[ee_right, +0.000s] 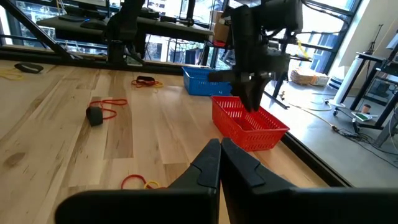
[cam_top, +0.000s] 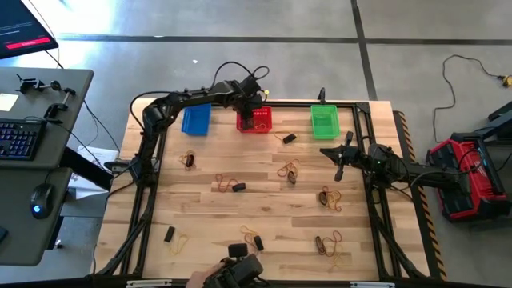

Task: Sort rubber bands into baskets
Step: Put the black rubberband into the green bin

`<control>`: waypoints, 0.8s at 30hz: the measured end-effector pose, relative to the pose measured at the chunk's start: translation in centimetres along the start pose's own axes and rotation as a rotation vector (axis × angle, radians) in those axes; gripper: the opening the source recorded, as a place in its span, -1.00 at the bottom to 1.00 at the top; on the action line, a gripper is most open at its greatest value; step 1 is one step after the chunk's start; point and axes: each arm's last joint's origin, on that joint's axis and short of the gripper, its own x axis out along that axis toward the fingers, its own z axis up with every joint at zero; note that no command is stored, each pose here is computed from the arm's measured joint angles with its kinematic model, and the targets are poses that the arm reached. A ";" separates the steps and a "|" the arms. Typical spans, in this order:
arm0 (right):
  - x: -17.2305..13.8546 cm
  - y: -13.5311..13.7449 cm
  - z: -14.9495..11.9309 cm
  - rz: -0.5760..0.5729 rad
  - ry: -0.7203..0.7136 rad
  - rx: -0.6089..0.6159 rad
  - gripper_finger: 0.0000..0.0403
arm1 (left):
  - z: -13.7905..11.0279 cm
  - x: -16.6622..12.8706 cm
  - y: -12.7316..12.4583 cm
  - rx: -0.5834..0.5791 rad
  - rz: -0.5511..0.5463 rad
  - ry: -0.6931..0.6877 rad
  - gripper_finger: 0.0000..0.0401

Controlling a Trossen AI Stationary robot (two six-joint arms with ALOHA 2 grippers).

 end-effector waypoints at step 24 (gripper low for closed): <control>0.0 0.0 0.0 0.001 0.000 0.000 -1.00 | -4.9 -7.2 -4.0 -0.083 0.093 -0.495 -1.00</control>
